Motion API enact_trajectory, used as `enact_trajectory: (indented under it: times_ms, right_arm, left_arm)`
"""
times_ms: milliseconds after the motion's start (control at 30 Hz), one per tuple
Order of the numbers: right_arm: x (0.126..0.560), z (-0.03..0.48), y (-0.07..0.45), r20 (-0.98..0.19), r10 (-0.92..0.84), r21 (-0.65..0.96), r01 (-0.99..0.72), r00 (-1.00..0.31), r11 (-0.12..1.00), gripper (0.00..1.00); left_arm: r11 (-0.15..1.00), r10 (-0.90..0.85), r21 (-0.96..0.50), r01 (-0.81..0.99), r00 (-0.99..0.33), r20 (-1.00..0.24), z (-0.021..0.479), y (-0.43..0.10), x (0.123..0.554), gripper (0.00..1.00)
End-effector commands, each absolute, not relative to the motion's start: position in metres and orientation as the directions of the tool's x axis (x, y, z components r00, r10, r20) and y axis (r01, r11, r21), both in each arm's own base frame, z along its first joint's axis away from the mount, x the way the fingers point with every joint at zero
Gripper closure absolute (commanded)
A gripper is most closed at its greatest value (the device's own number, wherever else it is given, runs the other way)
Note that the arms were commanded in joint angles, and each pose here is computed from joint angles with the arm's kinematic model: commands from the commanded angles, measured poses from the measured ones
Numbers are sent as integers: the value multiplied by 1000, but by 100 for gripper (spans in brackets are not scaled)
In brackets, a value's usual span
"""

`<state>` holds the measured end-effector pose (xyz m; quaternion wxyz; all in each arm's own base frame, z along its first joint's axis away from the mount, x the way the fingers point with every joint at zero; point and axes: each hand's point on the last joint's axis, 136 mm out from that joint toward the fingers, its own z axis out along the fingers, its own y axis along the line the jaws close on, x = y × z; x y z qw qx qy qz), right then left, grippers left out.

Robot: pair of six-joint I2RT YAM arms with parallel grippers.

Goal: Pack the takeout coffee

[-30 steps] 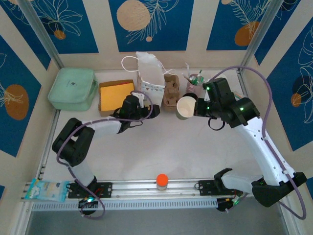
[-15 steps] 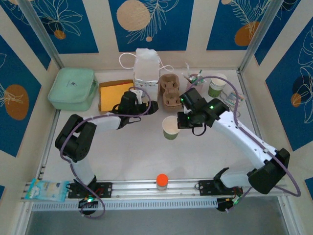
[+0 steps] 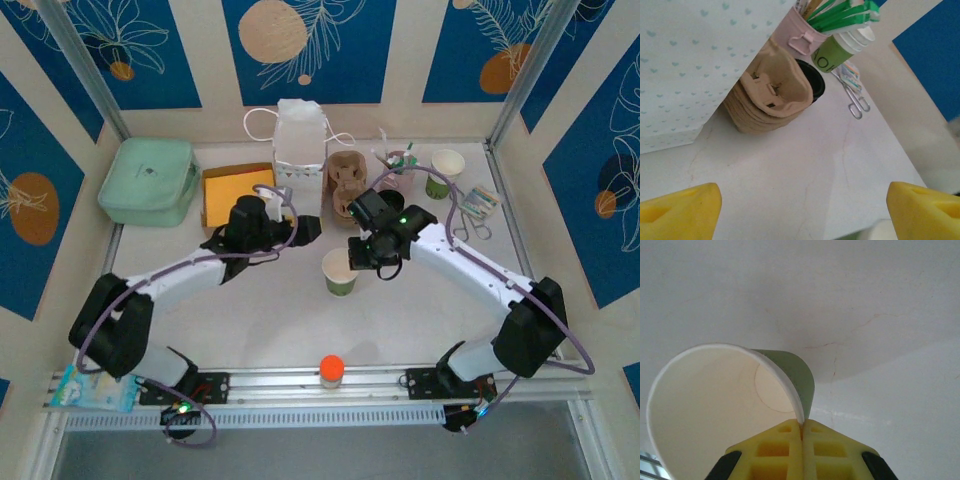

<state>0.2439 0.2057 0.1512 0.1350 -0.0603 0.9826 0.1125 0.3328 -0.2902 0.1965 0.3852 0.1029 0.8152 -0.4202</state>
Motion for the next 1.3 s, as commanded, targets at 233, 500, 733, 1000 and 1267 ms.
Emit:
enact_trajectory:
  times_ms: [233, 500, 733, 1000, 1267]
  right_arm:
    - [251, 129, 208, -265, -53, 195, -108, -963, 975, 96]
    - [246, 122, 207, -249, -52, 191, -101, -967, 976, 95]
    - [242, 120, 204, -247, -45, 188, -93, -968, 978, 93]
    - [238, 117, 198, -246, -35, 176, -80, -969, 981, 87]
    - [237, 134, 194, -277, -21, 189, -76, -961, 979, 76]
  left_arm:
    - [660, -96, -542, 520, -657, -748, 203, -268, 287, 14]
    - [668, -94, -539, 514, -659, -746, 197, -261, 277, 14]
    - [665, -99, -535, 520, -649, -754, 201, -257, 272, 14]
    - [674, -97, -534, 510, -655, -749, 195, -254, 270, 14]
    - [685, -97, -518, 512, -641, -761, 201, -250, 269, 14]
